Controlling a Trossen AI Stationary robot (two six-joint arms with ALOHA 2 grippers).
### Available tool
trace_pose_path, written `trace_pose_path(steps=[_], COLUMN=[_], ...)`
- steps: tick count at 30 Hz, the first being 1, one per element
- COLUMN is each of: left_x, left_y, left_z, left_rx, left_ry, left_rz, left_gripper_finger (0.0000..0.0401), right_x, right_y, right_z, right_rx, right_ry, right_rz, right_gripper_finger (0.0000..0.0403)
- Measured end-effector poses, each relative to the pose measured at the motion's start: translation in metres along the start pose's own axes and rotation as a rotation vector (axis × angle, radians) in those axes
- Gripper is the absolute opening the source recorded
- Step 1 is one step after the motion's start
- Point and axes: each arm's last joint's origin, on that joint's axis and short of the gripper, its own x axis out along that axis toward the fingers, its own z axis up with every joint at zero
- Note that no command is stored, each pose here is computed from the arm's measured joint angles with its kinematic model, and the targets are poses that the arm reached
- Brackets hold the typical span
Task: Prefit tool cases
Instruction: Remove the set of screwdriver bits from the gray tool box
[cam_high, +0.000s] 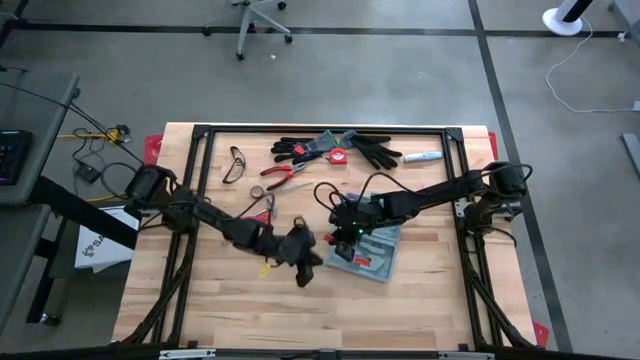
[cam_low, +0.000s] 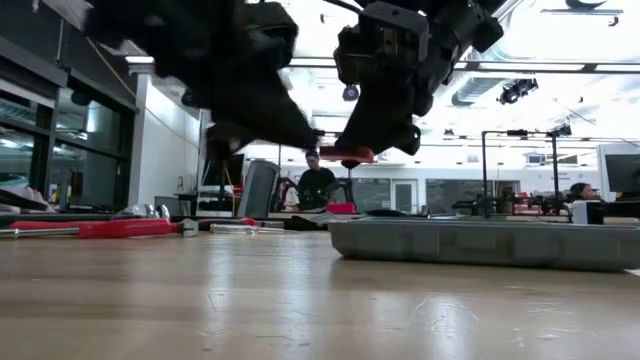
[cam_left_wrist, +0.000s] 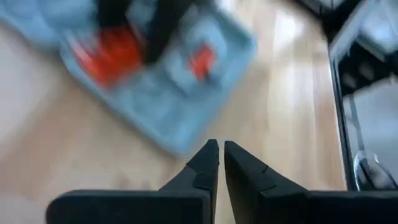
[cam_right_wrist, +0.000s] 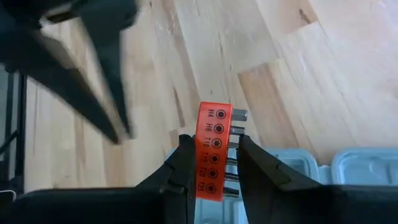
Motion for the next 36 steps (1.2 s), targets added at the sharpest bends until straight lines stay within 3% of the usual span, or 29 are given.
trace_pose_path(steps=[6, 12, 22, 27, 29, 33, 36], left_x=[-0.013, -0.027, -0.033, -0.032, -0.032, -0.033, -0.032], left_y=[-0.028, -0.048, -0.054, -0.054, -0.054, -0.053, -0.052], left_z=[-0.031, -0.063, -0.073, -0.073, -0.073, -0.074, -0.073], left_rx=[-0.04, -0.134, -0.186, -0.187, -0.192, -0.191, -0.19], left_ry=[0.057, 0.042, 0.003, 0.002, 0.002, 0.006, 0.007], left_rz=[-0.015, 0.043, 0.076, 0.077, 0.077, 0.085, 0.092], left_gripper_finger=[0.001, 0.0009, 0.0009, 0.0009, 0.0009, 0.0009, 0.0009], right_x=[0.008, 0.03, 0.089, 0.101, 0.1, 0.096, 0.094], right_y=[-0.016, -0.029, -0.04, -0.041, -0.039, -0.037, -0.038], right_z=[0.007, 0.01, 0.04, 0.057, 0.061, 0.071, 0.074], right_rx=[-0.005, 0.003, -0.092, -0.134, -0.154, -0.157, -0.114], right_ry=[-0.007, -0.016, 0.107, 0.151, 0.151, 0.126, 0.126], right_rz=[0.033, 0.093, 0.105, 0.09, 0.08, 0.085, 0.108], right_gripper_finger=[0.0076, 0.0076, 0.0076, 0.0077, 0.0107, 0.0206, 0.0246])
